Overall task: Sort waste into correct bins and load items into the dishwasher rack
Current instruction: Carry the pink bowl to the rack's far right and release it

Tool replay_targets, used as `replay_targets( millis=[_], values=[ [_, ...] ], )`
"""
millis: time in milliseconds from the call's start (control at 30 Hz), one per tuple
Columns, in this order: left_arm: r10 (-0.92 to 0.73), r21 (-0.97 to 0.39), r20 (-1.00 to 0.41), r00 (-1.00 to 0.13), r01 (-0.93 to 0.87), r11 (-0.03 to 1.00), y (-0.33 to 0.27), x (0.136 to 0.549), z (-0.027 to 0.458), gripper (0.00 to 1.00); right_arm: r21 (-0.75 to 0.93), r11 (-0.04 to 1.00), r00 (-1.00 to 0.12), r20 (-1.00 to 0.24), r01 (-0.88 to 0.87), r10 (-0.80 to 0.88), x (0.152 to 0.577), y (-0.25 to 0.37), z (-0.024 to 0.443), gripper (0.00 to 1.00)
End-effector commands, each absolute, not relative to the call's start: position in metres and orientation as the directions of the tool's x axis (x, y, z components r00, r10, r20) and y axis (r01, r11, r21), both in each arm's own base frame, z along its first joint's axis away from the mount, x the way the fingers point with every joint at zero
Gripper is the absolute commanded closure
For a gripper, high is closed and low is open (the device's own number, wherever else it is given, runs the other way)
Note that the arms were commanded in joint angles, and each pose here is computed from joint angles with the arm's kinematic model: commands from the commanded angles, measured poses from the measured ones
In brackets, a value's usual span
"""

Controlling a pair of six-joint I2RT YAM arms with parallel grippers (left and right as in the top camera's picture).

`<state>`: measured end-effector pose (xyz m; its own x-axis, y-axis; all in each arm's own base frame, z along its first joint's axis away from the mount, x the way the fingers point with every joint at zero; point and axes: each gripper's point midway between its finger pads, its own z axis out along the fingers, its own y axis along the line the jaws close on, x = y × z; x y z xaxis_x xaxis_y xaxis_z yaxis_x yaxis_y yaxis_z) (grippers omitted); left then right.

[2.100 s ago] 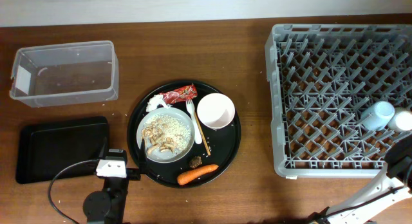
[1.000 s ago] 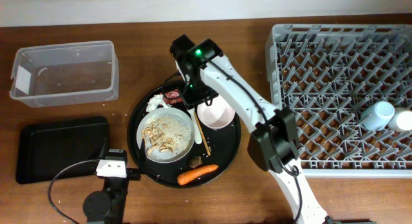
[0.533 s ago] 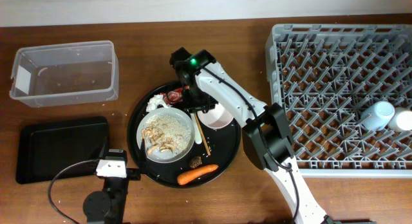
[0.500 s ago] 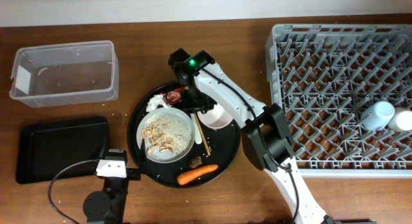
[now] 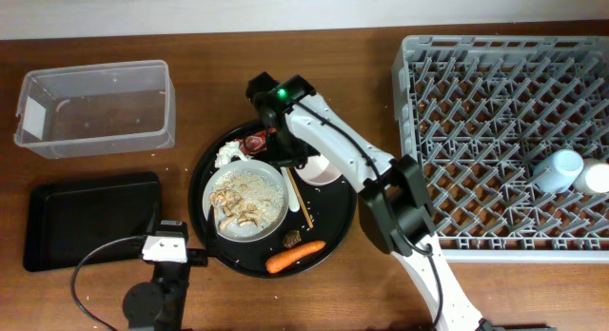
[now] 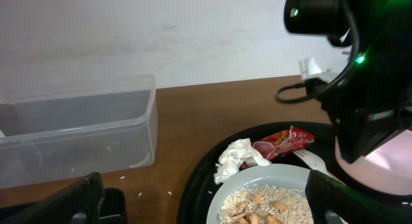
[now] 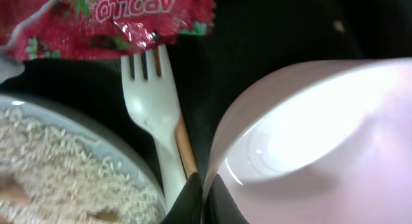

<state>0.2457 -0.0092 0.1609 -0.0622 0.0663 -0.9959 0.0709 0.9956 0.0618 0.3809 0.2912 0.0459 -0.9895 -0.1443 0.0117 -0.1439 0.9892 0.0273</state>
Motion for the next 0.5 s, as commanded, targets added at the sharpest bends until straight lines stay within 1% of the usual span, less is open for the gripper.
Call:
replay_targets(
  millis=[0,100,167,200,233,300,367,400,467],
  values=[
    [0.082,0.077,-0.994,-0.065,0.075,0.994,-0.010,0.246,0.158,0.01,0.140,0.982,-0.987,-0.108,-0.130,-0.115,0.394,0.278,0.123,0.96],
    [0.082,0.077,-0.994,-0.065,0.075,0.994,-0.010,0.246,0.158,0.01,0.247,0.957,-0.973,-0.206,-0.153,-0.103,0.401,0.257,0.185,0.96],
    [0.082,0.077,-0.994,-0.065,0.075,0.994,-0.010,0.246,0.158,0.01,0.287,0.947,-0.960,-0.272,-0.144,-0.064,0.410,0.224,0.222,0.96],
    [0.082,0.077,-0.994,-0.065,0.075,0.994,-0.010,0.246,0.158,0.01,0.314,0.938,-0.951,-0.307,-0.148,-0.047,0.415,0.200,0.241,0.96],
    [0.082,0.077,-0.994,-0.065,0.075,0.994,-0.010,0.246,0.158,0.01,0.376,0.914,-0.940,-0.340,-0.153,-0.018,0.427,0.156,0.259,0.96],
    [0.082,0.077,-0.994,-0.065,0.075,0.994,-0.010,0.246,0.158,0.01,0.461,0.877,-0.945,-0.325,-0.133,0.027,0.432,0.123,0.264,0.96],
    [0.082,0.077,-0.995,-0.065,0.075,0.994,-0.010,0.246,0.158,0.00,0.568,0.814,-0.942,-0.325,-0.119,0.090,0.438,0.074,0.270,0.96],
    [0.082,0.077,-0.994,-0.065,0.075,0.994,-0.010,0.246,0.158,0.01,0.606,0.788,-0.928,-0.347,-0.113,0.133,0.442,0.043,0.275,0.96],
    [0.082,0.077,-0.994,-0.065,0.075,0.994,-0.010,0.246,0.158,0.01,0.626,0.778,-0.905,-0.358,-0.049,0.231,0.445,-0.011,0.275,0.96]
  ],
)
